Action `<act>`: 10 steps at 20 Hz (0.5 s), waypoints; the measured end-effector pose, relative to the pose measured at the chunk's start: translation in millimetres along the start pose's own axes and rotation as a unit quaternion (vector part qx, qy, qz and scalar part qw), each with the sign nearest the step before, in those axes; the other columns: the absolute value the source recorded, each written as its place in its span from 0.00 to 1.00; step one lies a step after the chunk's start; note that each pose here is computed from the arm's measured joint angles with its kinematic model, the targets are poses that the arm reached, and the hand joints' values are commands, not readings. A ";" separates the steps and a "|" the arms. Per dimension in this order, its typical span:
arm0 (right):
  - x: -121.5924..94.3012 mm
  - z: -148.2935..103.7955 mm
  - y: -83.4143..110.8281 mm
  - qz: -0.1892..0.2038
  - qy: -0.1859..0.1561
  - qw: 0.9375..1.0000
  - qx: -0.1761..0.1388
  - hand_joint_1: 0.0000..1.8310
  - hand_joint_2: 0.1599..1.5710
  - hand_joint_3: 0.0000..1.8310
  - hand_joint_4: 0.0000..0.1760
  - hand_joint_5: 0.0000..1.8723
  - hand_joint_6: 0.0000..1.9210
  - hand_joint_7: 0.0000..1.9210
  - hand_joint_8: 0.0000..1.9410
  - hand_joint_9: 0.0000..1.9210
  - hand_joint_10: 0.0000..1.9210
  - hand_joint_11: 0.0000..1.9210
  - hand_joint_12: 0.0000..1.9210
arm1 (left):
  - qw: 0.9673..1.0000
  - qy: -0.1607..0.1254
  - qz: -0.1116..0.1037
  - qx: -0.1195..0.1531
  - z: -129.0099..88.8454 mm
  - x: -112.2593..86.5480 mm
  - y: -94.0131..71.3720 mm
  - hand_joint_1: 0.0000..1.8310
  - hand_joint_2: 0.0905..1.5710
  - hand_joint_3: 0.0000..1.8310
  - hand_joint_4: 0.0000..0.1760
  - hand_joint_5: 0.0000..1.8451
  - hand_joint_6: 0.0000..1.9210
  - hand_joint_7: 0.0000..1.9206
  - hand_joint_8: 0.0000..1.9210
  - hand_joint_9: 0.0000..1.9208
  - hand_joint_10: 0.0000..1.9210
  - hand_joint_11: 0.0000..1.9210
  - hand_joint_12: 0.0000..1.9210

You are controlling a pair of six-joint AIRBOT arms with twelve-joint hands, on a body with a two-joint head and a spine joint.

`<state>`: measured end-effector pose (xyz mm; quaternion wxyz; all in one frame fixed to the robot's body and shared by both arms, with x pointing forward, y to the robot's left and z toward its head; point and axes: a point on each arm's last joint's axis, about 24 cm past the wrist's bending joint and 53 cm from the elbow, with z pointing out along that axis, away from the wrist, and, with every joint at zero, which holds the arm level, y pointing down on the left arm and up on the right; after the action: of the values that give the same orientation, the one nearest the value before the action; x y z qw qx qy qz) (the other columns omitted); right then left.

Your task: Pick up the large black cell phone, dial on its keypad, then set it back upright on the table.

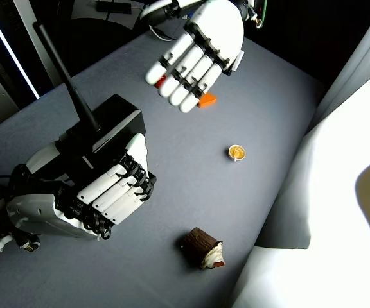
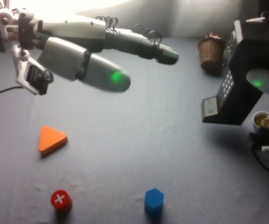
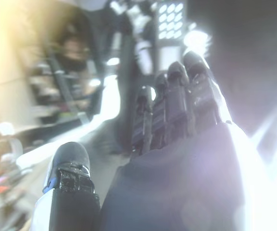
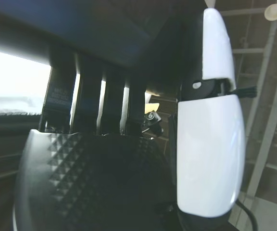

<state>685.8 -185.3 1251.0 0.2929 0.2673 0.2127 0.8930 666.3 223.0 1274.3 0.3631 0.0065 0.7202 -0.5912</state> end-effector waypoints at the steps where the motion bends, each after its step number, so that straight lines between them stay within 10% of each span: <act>1: 0.0 0.2 -1.3 -0.001 0.002 1.000 0.001 0.81 0.68 0.00 0.00 0.52 0.39 0.46 0.54 0.43 0.65 0.48 0.78 | 1.000 -0.017 -0.016 -0.010 -0.2 -7.9 3.9 0.00 0.76 0.00 0.15 0.11 0.00 0.08 0.00 0.07 0.00 0.00 0.23; 4: 0.3 -0.2 -3.9 0.002 0.003 1.000 0.001 0.81 0.68 0.00 0.00 0.53 0.36 0.46 0.55 0.43 0.65 0.48 0.78 | 0.996 -0.053 -0.076 -0.020 -1.7 -22.5 8.2 0.00 0.78 0.00 0.14 0.07 0.00 0.06 0.00 0.05 0.00 0.00 0.18; 8: 1.5 -1.6 -8.7 0.007 0.001 1.000 0.002 0.76 0.68 0.00 0.00 0.53 0.41 0.46 0.57 0.45 0.69 0.47 0.67 | 0.973 -0.082 -0.210 -0.045 -4.2 -30.7 24.8 0.00 0.78 0.00 0.13 0.07 0.00 0.06 0.00 0.05 0.00 0.00 0.18; 10: 2.0 -2.0 -10.0 0.008 0.001 1.000 0.002 0.81 0.67 0.00 0.00 0.53 0.39 0.46 0.53 0.44 0.65 0.50 0.74 | 0.971 -0.078 -0.211 -0.078 -5.7 -23.9 38.9 0.00 0.79 0.00 0.12 0.07 0.00 0.05 0.00 0.04 0.00 0.00 0.15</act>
<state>687.3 -177.1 1244.9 0.2850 0.2685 0.2124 0.8953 698.0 249.6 1254.3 0.2843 -0.2200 0.7186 -0.5953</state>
